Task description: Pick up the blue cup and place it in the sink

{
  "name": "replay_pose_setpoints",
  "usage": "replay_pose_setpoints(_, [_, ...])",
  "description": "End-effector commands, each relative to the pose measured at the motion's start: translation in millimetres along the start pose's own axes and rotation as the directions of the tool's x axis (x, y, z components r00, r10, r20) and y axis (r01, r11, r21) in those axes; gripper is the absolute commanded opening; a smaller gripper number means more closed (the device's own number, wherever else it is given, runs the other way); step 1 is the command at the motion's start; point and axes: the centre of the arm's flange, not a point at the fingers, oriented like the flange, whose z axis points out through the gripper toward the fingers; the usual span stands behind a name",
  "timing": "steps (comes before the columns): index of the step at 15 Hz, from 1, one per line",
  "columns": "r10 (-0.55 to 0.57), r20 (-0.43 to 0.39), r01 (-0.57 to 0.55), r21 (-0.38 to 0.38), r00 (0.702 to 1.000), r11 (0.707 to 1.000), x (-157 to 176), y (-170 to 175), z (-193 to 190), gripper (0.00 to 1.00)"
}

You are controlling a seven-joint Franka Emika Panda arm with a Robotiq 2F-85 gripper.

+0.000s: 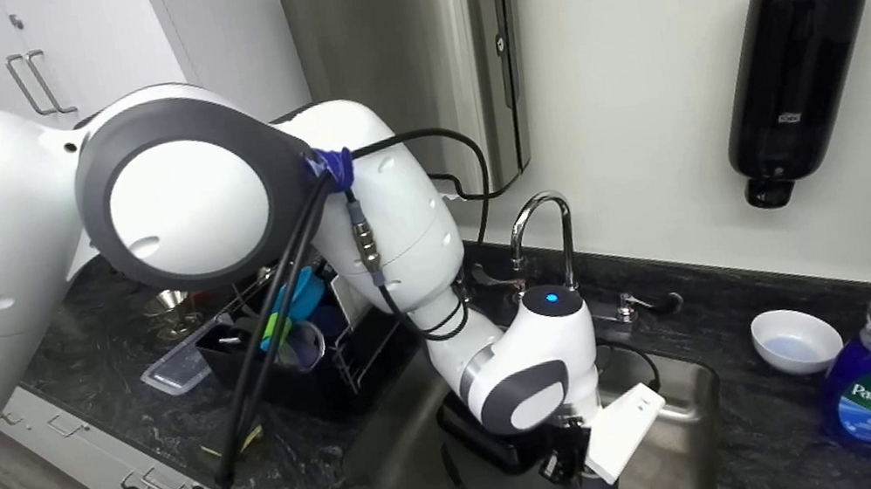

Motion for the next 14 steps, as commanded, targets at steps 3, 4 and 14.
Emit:
replay_pose_setpoints(3, [-0.007,0.019,0.007,-0.013,1.0,1.0,-8.1,1.6,9.3,0.02])
replay_pose_setpoints(4, [-0.007,0.02,0.007,-0.011,1.0,1.0,-8.5,1.2,11.3,0.02])
replay_pose_setpoints(14, [-0.006,0.019,0.006,-0.01,1.0,1.0,-6.3,0.5,12.8,0.46])
